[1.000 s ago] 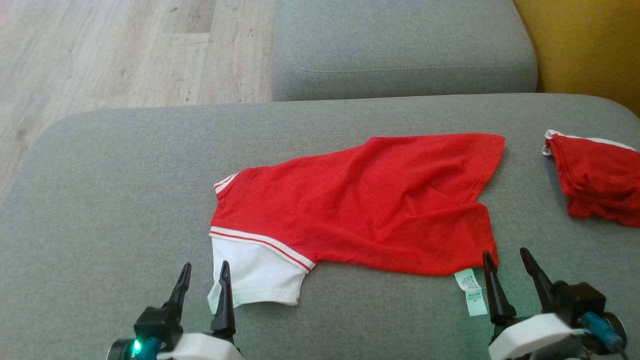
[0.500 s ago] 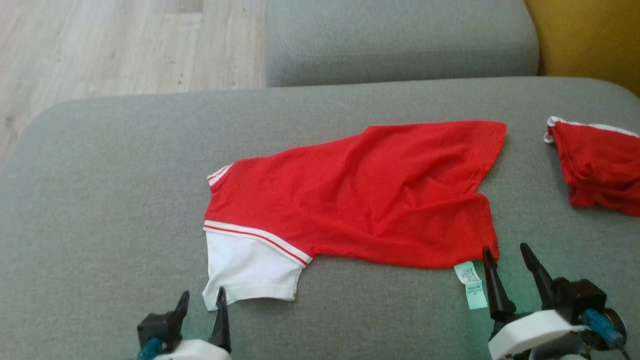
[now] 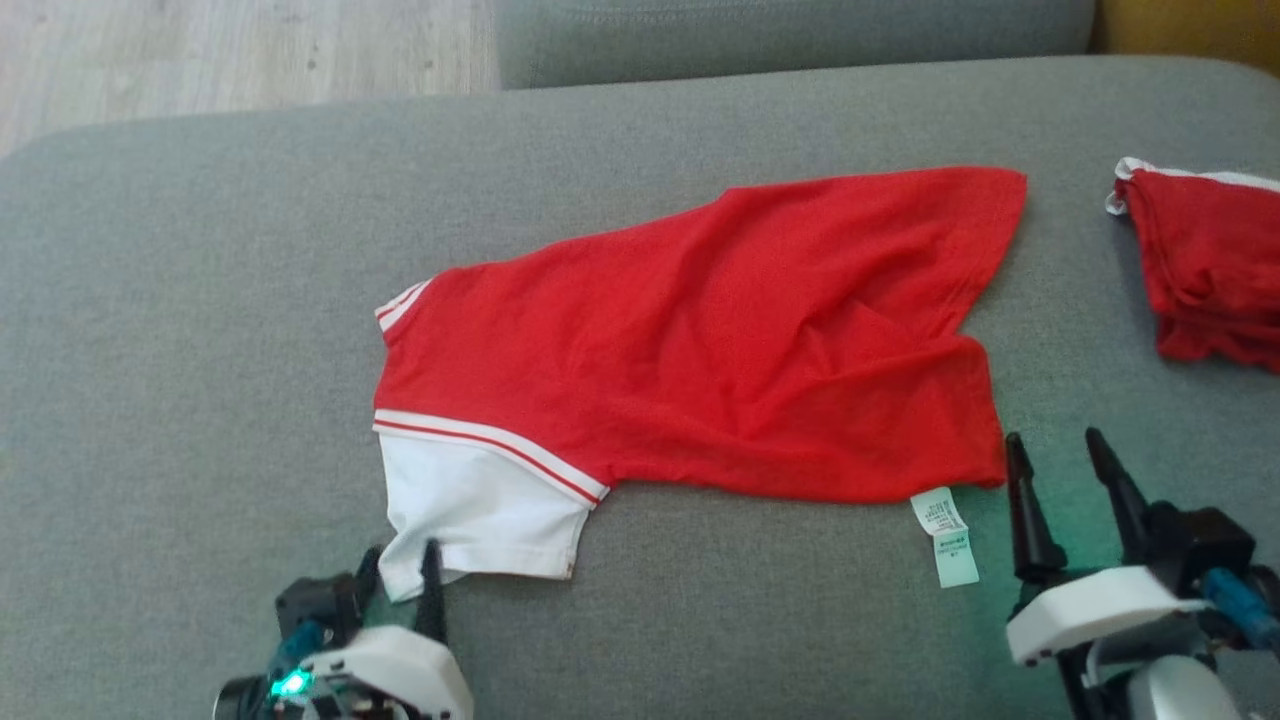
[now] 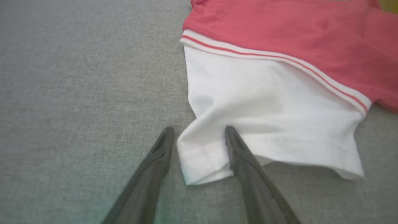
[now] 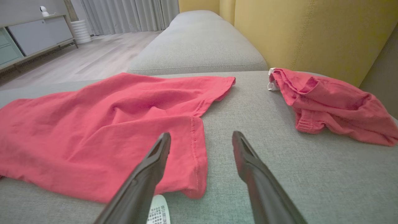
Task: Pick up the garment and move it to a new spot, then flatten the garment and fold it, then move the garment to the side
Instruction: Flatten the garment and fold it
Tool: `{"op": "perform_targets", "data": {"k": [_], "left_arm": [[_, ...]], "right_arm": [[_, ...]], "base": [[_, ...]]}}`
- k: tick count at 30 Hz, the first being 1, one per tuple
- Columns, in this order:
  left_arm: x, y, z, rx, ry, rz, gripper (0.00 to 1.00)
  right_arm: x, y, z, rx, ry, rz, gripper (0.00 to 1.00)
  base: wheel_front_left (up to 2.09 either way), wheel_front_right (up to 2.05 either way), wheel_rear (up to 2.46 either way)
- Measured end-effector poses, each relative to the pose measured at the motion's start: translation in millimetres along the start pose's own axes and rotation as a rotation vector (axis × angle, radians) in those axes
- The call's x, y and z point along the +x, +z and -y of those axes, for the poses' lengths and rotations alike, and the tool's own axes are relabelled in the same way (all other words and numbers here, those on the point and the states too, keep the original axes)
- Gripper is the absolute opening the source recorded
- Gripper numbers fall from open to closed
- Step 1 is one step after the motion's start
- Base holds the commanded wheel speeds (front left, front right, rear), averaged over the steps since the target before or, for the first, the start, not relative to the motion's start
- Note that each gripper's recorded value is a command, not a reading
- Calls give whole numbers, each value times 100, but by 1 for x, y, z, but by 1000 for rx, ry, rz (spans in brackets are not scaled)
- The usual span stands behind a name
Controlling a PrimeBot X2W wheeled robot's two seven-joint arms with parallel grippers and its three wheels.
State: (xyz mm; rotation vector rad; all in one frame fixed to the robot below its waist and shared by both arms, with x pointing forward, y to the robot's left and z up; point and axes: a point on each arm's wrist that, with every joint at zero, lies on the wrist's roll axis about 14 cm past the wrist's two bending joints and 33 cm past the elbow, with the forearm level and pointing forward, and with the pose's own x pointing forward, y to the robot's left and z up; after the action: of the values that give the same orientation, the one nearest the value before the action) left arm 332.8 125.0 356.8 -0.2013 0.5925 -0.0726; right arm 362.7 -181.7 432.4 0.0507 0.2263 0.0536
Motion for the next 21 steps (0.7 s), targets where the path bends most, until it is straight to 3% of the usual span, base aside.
{"op": "perform_targets", "data": {"k": [1,2,3,4,19,20,21], "left_arm": [[2,0,2,0,-9,-5,46],[4,0,4,-2,-19,-7,24],[6,1,7,-7,-27,-8,7],[6,0,8,-10,-27,-9,0],[-1,27,6,-20,-18,113,0],[-3,30,5,-21,-15,123,0],[-4,32,6,-22,-16,133,0]], "right_arm": [[1,-1,3,-5,-9,-4,100],[3,-2,7,-8,-19,-12,100],[5,-4,10,-12,-28,-22,100],[6,-6,14,-20,-38,-35,100],[19,-68,-4,-66,23,-312,99],[20,-70,-6,-67,28,-321,77],[20,-71,-8,-68,34,-325,48]], "base": [[0,0,0],[0,0,0],[0,0,0],[0,0,0],[0,0,0],[0,0,0],[0,0,0]]}}
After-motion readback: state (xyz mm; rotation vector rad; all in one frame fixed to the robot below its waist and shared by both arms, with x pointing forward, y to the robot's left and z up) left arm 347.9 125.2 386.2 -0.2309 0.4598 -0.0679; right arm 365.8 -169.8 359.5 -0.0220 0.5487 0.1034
